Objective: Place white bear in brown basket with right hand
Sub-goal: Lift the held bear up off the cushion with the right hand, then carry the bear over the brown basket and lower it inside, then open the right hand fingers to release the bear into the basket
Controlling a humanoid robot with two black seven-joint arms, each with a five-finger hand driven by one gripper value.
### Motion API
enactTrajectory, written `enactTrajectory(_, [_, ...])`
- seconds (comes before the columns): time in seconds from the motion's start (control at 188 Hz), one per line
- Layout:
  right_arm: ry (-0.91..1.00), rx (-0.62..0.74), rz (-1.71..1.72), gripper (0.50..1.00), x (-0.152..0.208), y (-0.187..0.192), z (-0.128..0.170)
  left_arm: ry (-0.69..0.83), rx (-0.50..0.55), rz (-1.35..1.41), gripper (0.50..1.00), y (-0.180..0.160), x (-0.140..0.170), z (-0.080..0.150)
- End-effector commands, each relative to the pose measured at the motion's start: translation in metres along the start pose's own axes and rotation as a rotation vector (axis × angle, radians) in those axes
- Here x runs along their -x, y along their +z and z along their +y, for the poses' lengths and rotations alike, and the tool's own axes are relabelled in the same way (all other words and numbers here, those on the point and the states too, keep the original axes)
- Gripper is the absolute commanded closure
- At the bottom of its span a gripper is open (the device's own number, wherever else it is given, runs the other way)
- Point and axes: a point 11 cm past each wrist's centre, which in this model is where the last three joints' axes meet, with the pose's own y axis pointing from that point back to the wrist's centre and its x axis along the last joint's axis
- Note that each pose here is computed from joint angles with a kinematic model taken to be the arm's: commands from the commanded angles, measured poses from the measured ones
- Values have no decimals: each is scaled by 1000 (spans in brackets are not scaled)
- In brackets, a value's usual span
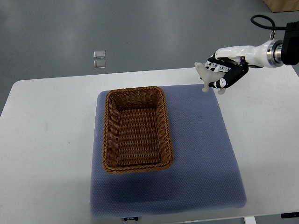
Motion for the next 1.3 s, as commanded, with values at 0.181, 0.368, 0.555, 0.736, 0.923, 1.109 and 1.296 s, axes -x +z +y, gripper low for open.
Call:
enactTrajectory(0.181, [47,-48,25,1000,-8,-32,-28,-4,0,0,500,0,1,0])
enactTrajectory(0.368, [14,-103,70,1000,12,-79,-79,-1,0,0,500,0,0,0])
enactTrajectory(0.555, [-32,-136,97,1000,49,-116,-129,2,0,3,500,0,-1,0])
enactTrajectory(0.736, [-104,-132,72,1000,92,-117,-159,4,-1,5,500,-1,-2,0])
enactTrajectory(0.923, [-155,-133,29,1000,128,-116,-176,4,-2,5,500,-2,-2,0])
enactTrajectory(1.109, [-170,-126,11,1000,144,-112,-184,4,-1,5,500,-1,-2,0])
enactTrajectory(1.296, [-167,-116,-7,981,154,-106,-192,3,-2,5,500,-2,-1,0])
